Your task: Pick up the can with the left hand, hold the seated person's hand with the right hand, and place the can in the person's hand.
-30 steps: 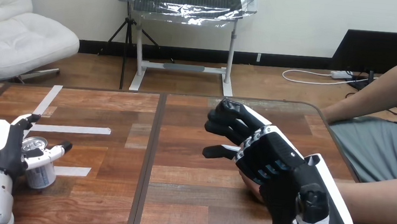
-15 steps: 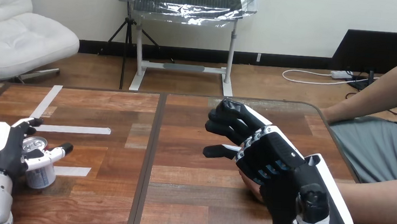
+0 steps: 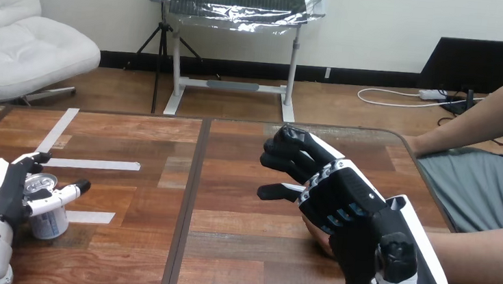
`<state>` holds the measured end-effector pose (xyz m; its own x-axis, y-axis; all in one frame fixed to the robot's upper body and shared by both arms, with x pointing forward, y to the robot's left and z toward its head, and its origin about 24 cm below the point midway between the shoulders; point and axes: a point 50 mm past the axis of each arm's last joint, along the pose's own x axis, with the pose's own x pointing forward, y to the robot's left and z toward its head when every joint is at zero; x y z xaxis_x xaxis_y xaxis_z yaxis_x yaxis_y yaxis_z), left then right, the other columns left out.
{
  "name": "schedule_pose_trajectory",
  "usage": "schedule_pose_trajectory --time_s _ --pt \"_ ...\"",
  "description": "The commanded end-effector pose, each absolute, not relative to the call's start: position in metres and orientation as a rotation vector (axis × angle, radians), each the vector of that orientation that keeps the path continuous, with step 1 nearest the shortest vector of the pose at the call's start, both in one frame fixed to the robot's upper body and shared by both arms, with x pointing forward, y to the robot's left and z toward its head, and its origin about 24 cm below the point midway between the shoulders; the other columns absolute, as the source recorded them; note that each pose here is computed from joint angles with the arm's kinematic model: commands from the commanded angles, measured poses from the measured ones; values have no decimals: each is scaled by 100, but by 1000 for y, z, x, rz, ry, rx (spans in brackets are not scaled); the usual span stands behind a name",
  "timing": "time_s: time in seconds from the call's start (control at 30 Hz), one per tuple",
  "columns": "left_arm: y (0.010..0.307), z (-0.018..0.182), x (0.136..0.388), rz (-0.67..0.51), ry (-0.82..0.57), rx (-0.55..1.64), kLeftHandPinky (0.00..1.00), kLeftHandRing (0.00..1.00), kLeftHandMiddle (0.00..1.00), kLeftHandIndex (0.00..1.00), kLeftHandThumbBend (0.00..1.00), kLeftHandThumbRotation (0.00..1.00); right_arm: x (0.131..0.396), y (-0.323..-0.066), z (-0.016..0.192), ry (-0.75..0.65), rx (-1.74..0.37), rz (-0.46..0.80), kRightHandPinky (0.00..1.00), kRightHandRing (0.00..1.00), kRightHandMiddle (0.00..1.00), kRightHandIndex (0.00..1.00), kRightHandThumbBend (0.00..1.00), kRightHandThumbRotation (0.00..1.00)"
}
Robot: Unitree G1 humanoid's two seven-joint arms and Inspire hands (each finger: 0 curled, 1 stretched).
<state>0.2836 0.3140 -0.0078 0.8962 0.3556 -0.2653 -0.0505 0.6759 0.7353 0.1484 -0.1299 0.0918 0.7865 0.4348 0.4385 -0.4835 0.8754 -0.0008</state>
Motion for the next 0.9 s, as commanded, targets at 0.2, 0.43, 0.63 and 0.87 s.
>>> schedule_pose_trajectory --time_s 0.2,0.43,0.63,0.87 --pt "319 16 301 279 354 774 76 84 86 84 70 38 154 -131 107 -542 99 499 72 85 86 86 78 96" --pt "319 15 302 282 375 779 77 85 86 84 71 34 154 -131 108 -541 95 497 71 85 85 86 79 96" --pt "318 17 304 284 377 801 76 84 85 82 72 25 154 -131 108 -538 92 496 69 84 85 86 80 96" --pt "317 18 306 295 377 820 73 80 82 79 75 13 154 -131 109 -532 95 498 69 85 86 86 81 96"
